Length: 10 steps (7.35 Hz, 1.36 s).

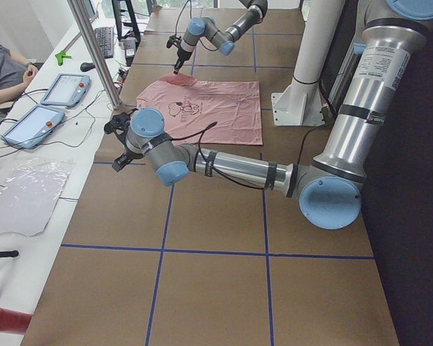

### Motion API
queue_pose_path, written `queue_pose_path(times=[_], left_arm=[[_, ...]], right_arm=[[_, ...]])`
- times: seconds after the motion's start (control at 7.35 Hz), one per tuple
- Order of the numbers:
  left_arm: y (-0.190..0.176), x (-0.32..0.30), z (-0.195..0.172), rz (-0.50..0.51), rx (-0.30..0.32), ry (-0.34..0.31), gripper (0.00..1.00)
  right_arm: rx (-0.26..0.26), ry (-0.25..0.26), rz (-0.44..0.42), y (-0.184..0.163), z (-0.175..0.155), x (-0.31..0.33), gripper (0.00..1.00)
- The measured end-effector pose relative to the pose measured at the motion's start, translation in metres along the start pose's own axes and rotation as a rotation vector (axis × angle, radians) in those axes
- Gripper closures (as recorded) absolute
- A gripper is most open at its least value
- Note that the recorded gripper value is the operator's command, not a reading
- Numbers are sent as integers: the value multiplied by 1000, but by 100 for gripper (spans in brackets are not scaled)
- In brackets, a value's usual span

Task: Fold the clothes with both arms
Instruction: 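Fold the sleeve inward toward the shirt center with the right gripper, then move the left gripper to the sleeve nearest it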

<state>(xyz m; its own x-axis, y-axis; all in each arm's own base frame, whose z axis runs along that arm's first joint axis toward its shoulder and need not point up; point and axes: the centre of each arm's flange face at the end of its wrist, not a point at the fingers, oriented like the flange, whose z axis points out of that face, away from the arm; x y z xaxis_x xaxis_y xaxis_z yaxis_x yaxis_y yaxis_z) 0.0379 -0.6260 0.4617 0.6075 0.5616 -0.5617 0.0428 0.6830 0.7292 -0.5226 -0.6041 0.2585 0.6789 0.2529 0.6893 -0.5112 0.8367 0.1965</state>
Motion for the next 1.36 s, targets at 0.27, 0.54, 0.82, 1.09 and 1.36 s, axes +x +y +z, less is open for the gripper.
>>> queue_pose_path(times=[0.27, 0.54, 0.82, 1.09, 1.36], left_arm=[[1, 0, 0, -1, -1, 0, 0], [2, 2, 2, 2, -3, 4, 0], [0, 34, 38, -51, -36, 31, 0], [-8, 79, 83, -171, -58, 25, 22], [-16, 133, 130, -328, -65, 11, 28]], right_arm=[[15, 21, -15, 9, 9, -19, 0], [14, 22, -38, 5, 7, -35, 0], [-55, -13, -76, -37, -7, -33, 0], [-147, -68, -162, -106, -21, 16, 0], [-201, -119, -296, -166, -26, 121, 0]])
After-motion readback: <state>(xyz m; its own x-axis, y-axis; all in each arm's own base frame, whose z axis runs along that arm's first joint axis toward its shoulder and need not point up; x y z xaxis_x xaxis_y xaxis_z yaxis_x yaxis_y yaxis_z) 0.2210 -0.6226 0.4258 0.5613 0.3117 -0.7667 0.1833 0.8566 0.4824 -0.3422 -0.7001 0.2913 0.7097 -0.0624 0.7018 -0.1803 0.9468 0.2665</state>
